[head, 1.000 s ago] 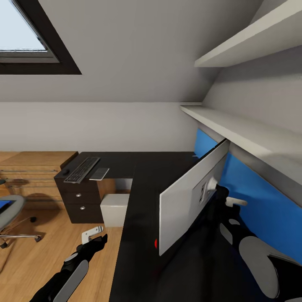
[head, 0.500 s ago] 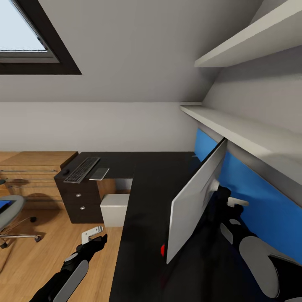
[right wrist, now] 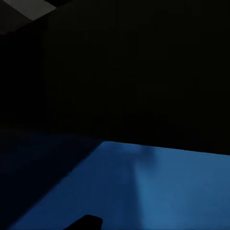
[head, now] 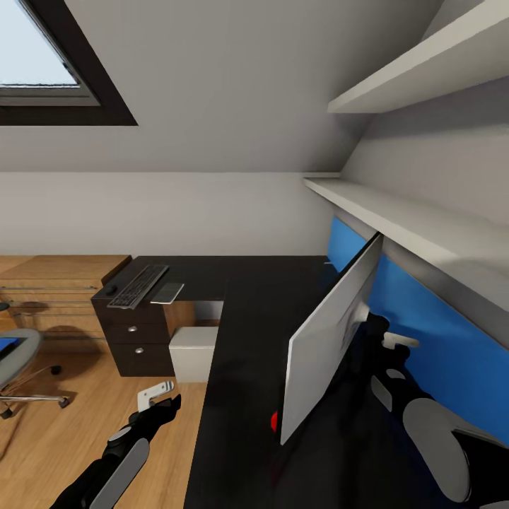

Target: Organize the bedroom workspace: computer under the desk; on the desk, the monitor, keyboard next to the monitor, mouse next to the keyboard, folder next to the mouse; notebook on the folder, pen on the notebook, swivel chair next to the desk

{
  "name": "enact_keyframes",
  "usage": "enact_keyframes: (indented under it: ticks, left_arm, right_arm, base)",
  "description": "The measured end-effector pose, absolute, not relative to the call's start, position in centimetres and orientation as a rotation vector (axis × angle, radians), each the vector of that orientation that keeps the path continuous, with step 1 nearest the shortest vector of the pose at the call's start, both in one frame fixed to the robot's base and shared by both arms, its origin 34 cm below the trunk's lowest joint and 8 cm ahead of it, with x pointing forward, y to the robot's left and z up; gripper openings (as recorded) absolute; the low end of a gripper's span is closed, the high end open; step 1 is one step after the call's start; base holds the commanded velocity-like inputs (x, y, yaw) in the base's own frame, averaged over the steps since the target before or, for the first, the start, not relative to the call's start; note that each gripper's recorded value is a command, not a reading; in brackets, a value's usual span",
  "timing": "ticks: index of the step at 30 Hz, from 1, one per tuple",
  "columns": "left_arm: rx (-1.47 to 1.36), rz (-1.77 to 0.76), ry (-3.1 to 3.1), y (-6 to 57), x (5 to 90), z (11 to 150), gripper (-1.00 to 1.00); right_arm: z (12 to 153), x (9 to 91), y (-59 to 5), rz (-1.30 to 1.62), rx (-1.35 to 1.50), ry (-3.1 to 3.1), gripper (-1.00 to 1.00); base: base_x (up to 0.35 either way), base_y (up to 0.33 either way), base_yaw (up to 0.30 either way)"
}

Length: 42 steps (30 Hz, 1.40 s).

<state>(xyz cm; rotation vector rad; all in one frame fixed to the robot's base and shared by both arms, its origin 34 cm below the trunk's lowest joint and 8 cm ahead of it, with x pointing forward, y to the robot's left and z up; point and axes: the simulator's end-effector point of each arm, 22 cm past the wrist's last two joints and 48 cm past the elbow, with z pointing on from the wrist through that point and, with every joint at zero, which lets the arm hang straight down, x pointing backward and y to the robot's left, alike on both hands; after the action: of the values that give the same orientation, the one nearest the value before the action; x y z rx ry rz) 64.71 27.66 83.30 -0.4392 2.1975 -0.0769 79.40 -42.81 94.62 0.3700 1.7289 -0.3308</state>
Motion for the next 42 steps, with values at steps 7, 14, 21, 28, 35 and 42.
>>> enact_keyframes:
  ticks: [7, 14, 21, 28, 35, 42]
  left_arm:
    - [-0.438, -0.077, 2.197, 27.7, 64.7, 83.3, 1.0]
    - [-0.438, -0.076, 2.198, 27.7, 64.7, 83.3, 1.0]
    - [-0.438, -0.077, 2.197, 27.7, 64.7, 83.3, 1.0]
    - [-0.436, -0.077, 2.198, 27.6, 64.7, 83.3, 1.0]
    - [-0.436, -0.077, 2.198, 27.6, 64.8, 83.3, 1.0]
    - [-0.436, -0.079, 2.198, 27.6, 64.8, 83.3, 1.0]
  right_arm:
    - [93.6, 79.2, -42.5, -0.329, 0.368, 1.777, 1.0]
    - [91.2, 78.6, -42.3, -0.334, 0.368, 1.897, 1.0]
    - [90.7, 78.4, -42.1, -0.335, 0.358, 1.926, 1.0]
    - [90.6, 78.5, -42.0, -0.334, 0.354, 1.929, 1.0]
    - [90.6, 78.5, -42.0, -0.335, 0.354, 1.929, 1.0]
    - [90.7, 78.7, -41.6, -0.341, 0.321, 1.928, 1.0]
  base:
    - [0.0, 0.0, 0.0]
    - [0.0, 0.0, 0.0]
    - [0.0, 0.0, 0.0]
    - [-0.181, 0.0, 0.0]
    - [-0.321, 0.0, 0.0]
    - [-0.332, 0.0, 0.0]
